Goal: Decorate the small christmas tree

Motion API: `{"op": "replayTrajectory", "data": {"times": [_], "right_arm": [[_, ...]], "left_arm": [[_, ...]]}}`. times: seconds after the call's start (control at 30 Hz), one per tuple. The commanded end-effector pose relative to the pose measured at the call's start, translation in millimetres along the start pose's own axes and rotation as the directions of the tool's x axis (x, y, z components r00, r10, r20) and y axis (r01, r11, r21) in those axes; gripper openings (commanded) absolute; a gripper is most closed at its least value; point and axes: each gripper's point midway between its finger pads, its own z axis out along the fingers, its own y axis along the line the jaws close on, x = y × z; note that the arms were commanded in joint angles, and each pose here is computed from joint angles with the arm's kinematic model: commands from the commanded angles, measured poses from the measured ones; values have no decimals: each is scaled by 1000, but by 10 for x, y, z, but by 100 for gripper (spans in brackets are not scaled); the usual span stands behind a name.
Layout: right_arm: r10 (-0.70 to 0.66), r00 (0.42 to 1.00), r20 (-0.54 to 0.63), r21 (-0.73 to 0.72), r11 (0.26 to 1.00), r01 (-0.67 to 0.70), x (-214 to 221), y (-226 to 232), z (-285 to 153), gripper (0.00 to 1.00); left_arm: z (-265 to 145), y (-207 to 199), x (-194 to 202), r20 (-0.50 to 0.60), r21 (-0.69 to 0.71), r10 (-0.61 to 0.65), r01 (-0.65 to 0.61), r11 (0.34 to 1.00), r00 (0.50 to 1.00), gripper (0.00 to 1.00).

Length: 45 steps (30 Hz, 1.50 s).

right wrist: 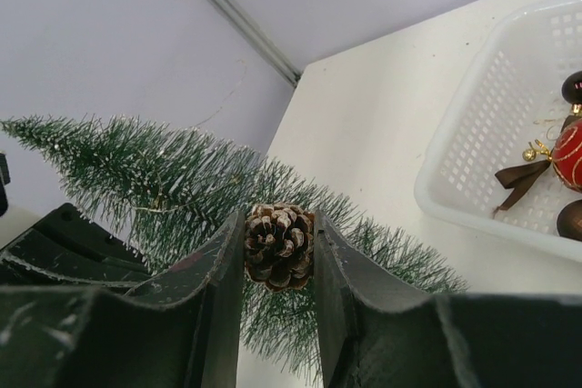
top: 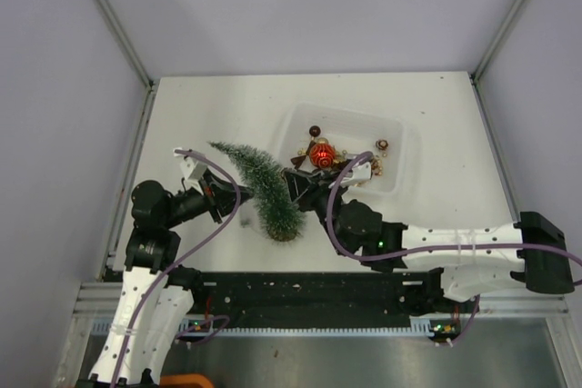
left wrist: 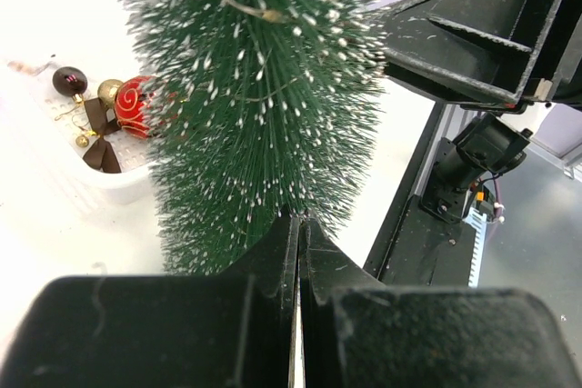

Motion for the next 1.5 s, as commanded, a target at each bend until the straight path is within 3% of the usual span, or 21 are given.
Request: {"op": "replayTrajectory", "data": {"times": [0.0,0.57,1.1,1.47], "right_arm": [[92,996,-1,-29,995,-92,-112,35,-111,0],[130,991,-38,-39,991,-131,-55,-57,-203,0],[113,993,-42,-146,982,-118,-108,363,-91,0],[115,993,-13,-171,979,-116,-281,397,61,0]], "left_arm": [[21,-27,-71,19,26,49,-50,998,999,0],[14,-21,-54,19,20,51,-52,998,998,0],[7,-25,-69,26,15,66,-67,998,997,0],[-2,-23,-28,15,12,52,-52,999,999,0]]}}
